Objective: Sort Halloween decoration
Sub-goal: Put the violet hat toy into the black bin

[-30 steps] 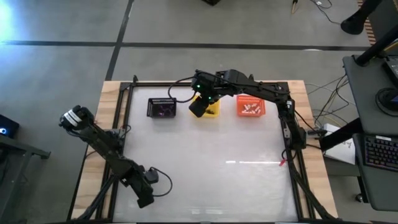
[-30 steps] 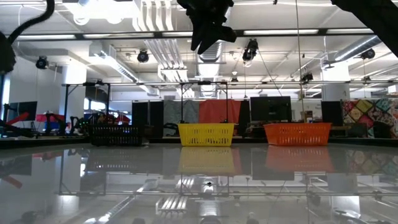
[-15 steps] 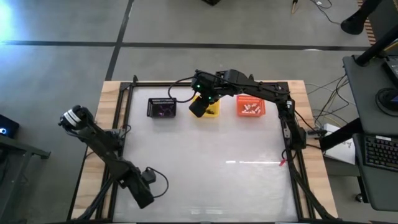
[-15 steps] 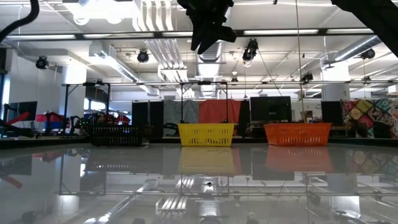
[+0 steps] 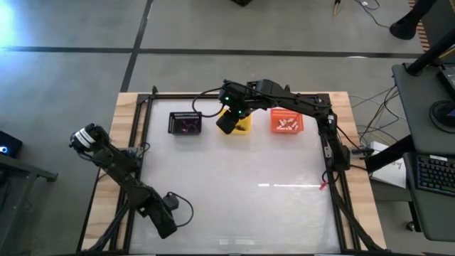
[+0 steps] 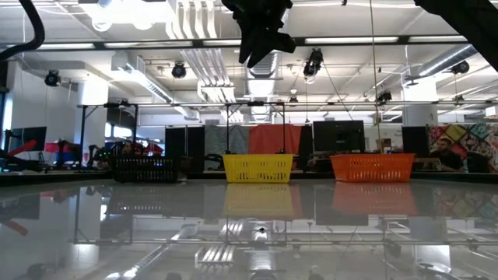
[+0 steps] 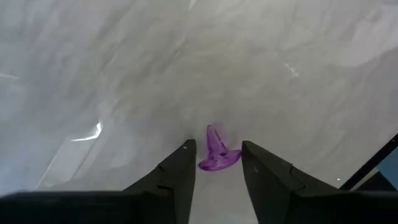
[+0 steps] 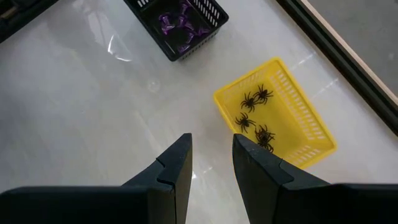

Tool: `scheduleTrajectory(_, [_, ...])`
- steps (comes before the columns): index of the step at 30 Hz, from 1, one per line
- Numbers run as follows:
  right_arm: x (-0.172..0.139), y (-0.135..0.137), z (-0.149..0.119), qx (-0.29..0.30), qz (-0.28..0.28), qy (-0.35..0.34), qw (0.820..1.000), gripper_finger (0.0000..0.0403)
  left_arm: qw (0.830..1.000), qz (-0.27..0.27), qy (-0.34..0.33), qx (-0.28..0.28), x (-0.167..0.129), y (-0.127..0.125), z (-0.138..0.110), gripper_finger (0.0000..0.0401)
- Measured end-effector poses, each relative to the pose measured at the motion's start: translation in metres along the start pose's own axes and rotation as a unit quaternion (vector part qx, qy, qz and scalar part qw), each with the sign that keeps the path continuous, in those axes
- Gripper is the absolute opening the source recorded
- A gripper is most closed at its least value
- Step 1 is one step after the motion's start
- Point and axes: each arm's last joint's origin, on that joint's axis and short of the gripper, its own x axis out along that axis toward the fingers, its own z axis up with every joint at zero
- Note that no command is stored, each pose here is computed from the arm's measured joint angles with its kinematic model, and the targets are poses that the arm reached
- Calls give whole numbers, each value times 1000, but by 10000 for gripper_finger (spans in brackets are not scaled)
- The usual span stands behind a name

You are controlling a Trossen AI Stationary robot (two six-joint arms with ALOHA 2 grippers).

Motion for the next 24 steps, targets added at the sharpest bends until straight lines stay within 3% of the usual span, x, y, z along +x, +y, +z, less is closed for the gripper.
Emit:
scheduleTrajectory(10, [0, 0, 0, -2, -6, -2, 1000, 107, 999, -3, 1, 36, 2, -1, 0, 8])
scheduleTrajectory(24, [0, -1, 0, -6, -8, -3, 1000, 107, 998, -15, 2, 69, -6, 0, -2, 0])
